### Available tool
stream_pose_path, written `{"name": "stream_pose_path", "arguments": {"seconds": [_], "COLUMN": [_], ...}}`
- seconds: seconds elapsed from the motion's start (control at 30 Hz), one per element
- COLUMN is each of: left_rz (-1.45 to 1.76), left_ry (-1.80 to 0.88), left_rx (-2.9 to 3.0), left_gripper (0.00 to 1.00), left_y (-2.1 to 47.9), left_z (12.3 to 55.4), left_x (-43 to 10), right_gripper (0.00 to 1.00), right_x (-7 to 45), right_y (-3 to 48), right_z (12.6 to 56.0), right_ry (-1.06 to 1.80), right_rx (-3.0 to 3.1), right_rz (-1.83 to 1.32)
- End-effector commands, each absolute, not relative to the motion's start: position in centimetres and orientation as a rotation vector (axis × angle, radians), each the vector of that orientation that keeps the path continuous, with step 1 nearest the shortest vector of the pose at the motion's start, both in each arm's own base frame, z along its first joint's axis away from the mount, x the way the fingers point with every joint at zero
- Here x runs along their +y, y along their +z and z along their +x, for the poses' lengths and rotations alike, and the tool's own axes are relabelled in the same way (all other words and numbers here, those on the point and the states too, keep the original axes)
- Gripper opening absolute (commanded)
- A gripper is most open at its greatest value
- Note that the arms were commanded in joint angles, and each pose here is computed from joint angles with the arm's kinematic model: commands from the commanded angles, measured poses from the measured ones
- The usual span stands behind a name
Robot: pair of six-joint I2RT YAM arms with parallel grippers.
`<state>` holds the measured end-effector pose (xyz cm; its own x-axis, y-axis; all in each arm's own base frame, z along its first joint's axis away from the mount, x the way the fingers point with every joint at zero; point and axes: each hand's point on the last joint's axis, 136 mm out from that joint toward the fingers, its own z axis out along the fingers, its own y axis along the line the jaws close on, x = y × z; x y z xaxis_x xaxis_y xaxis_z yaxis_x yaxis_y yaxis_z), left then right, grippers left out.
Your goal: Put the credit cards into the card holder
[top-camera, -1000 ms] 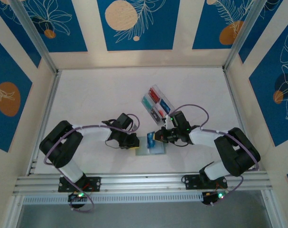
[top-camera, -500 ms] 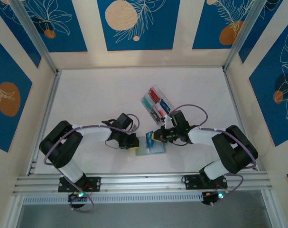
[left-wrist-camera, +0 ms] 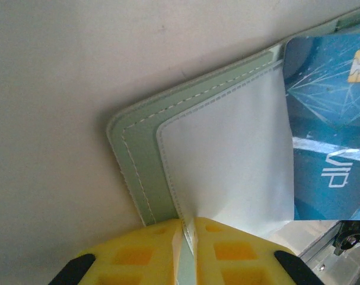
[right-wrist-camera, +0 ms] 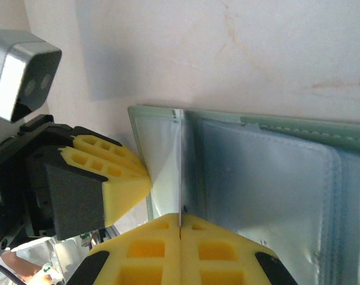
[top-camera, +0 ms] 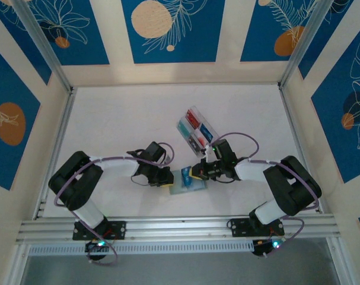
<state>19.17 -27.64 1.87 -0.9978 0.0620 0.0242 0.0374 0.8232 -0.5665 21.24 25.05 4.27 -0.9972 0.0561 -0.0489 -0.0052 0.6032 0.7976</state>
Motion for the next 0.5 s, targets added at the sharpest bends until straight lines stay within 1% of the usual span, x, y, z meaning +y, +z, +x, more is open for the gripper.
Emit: {"name": "stream_pose_path", "arguments": {"seconds": [0.0,0.47], "left_rz": [-0.028,-0.026], "left_ry": [0.705,0.7], "left_rx": [-2.96,-2.964], "left_gripper": [0.15,0.15], "left_y": [-0.3,-0.2], "left_z": [17.5,17.6], "left_x": [-24.3,-24.1], "right_gripper": [0.0,0.0], "right_x": [24.6,23.5], "right_y": [3.2,1.7], "right_z": [18.6,16.4], "right_ry": [1.381,1.322], "right_rx": [2.856,2.977], "right_rz": [0.029,0.064]}}
